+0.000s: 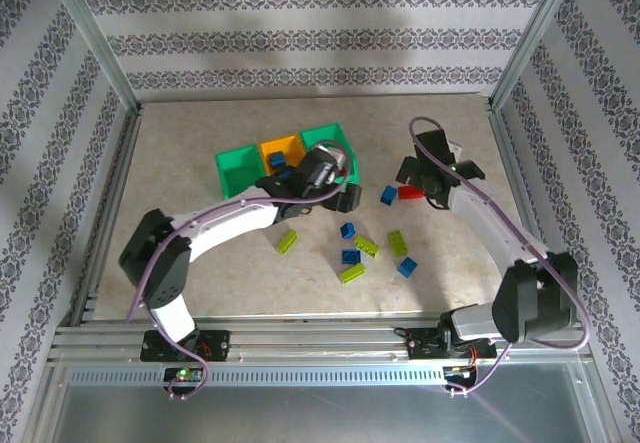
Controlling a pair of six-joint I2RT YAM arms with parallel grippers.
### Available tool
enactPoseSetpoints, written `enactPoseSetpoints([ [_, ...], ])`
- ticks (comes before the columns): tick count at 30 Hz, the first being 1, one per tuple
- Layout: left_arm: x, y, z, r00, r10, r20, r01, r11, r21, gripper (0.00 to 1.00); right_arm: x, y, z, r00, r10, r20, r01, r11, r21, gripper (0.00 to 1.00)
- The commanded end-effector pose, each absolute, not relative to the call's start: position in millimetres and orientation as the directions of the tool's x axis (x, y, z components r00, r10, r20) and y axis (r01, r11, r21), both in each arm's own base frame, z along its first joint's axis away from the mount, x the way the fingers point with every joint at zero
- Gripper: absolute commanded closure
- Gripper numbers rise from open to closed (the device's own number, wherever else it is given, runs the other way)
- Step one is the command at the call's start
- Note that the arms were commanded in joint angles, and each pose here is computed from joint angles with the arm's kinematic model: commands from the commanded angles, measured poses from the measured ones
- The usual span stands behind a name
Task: Sort the legos into containers by color
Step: Pick up the lego from the middle-right of the table.
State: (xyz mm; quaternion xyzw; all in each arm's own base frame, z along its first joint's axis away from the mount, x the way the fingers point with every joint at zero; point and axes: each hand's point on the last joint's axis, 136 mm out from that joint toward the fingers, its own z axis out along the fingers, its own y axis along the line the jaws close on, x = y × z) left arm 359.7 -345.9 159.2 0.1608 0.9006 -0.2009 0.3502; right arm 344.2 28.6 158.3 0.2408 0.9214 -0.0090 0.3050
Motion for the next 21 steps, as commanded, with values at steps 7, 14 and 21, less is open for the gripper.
enactPoseSetpoints([
  [7, 368.9, -436.2, 123.3, -0.682, 0.312, -0.662, 0.565, 0.799, -0.206, 0.13, 305.8, -11.9, 163.2, -0.620, 0.511, -0.596, 0.565, 0.817, 0.113, 0.02],
  [14, 389.7, -456.2, 92.5, -0.702, 0.376, -0.605, 0.567, 0.809, -0.154, 0.20, 296.7, -19.5, 174.1, -0.590, 0.511, -0.626, 0.571, 0.811, 0.124, 0.02],
  [21, 406.9, -465.5, 64.0, -0.713, 0.440, -0.546, 0.567, 0.819, -0.081, 0.31, 297.0, -18.8, 178.7, -0.577, 0.515, -0.633, 0.569, 0.810, 0.141, 0.02],
])
